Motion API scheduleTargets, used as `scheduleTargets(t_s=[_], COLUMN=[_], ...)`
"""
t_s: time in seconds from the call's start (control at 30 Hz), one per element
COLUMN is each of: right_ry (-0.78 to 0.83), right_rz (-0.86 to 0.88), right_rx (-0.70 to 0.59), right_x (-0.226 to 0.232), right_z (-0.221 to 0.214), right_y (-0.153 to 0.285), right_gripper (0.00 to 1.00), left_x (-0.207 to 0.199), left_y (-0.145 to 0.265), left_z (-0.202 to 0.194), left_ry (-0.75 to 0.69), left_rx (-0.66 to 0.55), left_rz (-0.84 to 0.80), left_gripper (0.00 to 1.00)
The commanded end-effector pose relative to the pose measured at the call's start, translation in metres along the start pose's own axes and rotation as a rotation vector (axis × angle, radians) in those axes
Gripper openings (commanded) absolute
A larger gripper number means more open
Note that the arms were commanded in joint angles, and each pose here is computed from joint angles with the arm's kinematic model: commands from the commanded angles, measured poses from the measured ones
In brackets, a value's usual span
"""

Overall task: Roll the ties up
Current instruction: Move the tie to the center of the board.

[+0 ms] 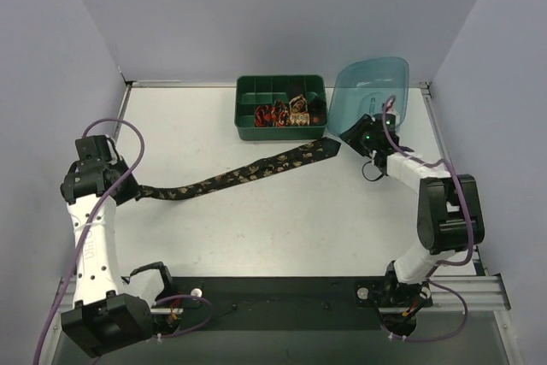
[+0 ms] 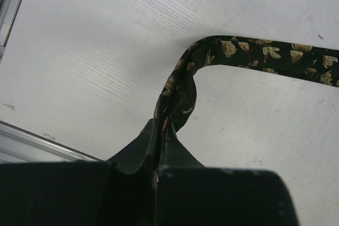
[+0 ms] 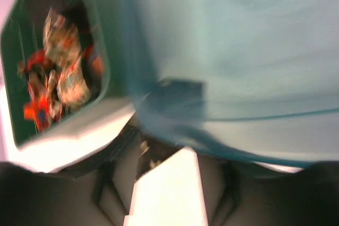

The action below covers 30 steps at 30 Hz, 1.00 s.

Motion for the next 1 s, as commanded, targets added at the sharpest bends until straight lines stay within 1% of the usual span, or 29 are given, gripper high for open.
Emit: scheduleTargets(t_s=[0.0,0.07,0.1,0.13,0.2,0.33,0.37,0.5,0.6,0.77,0.87,0.93,0.97], right_ry=[0.262,0.293,0.306,0.313,0.301,0.238,0.231,0.236,0.264,0.363,0.406,0.417,0.420], right_rz=[0.018,-0.039,-0.071,-0.105,-0.157,-0.191,-0.170,-0.131,-0.106,-0.041,-0.099,-0.137,-0.172], right_rx=[0.028,0.060,0.085,0.072,0.068,0.090,0.111,0.107,0.098,0.148,0.193,0.205,0.225], right_x=[0.041,0.041,0.037,0.039,0.030,0.011,0.009,0.008,0.012,0.034,0.032,0.039,0.032], right_z=[-0.018,-0.024,-0.028,-0.024,-0.023,-0.015,-0.016,-0.014,-0.013,-0.027,-0.043,-0.044,-0.049], right_y=[-0.001,-0.007,-0.014,-0.017,-0.025,-0.031,-0.031,-0.022,-0.015,-0.019,-0.032,-0.039,-0.047], right_gripper=[0.21,0.07,0.05,0.02,0.01,0.01,0.01,0.01,0.01,0.01,0.01,0.00,0.00], left_x=[0.003,0.002,0.003,0.003,0.001,0.000,0.000,0.000,-0.001,-0.001,-0.001,-0.002,-0.002], left_y=[0.004,0.004,0.004,0.004,0.005,0.005,0.005,0.005,0.005,0.006,0.006,0.005,0.005], left_z=[0.009,0.010,0.010,0.010,0.011,0.011,0.011,0.011,0.012,0.012,0.011,0.011,0.011], left_ry=[0.029,0.032,0.033,0.034,0.032,0.030,0.030,0.027,0.027,0.027,0.026,0.026,0.026], left_rx=[-0.079,-0.084,-0.087,-0.087,-0.091,-0.093,-0.096,-0.103,-0.108,-0.108,-0.111,-0.109,-0.111], left_rz=[0.002,-0.004,-0.003,-0.002,-0.025,-0.031,-0.034,-0.042,-0.045,-0.047,-0.053,-0.058,-0.059], left_gripper=[0.00,0.00,0.00,0.00,0.00,0.00,0.00,0.00,0.00,0.00,0.00,0.00,0.00])
Point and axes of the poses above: each gripper's point midway between its finger pads, its own y axis back along the fingers, its own x axis along the line the jaws close on, z = x × y, the point moved 8 cm from there along y, back along the fingers, and after that the axes turned 14 degrees about -y, right-handed, at the moved point
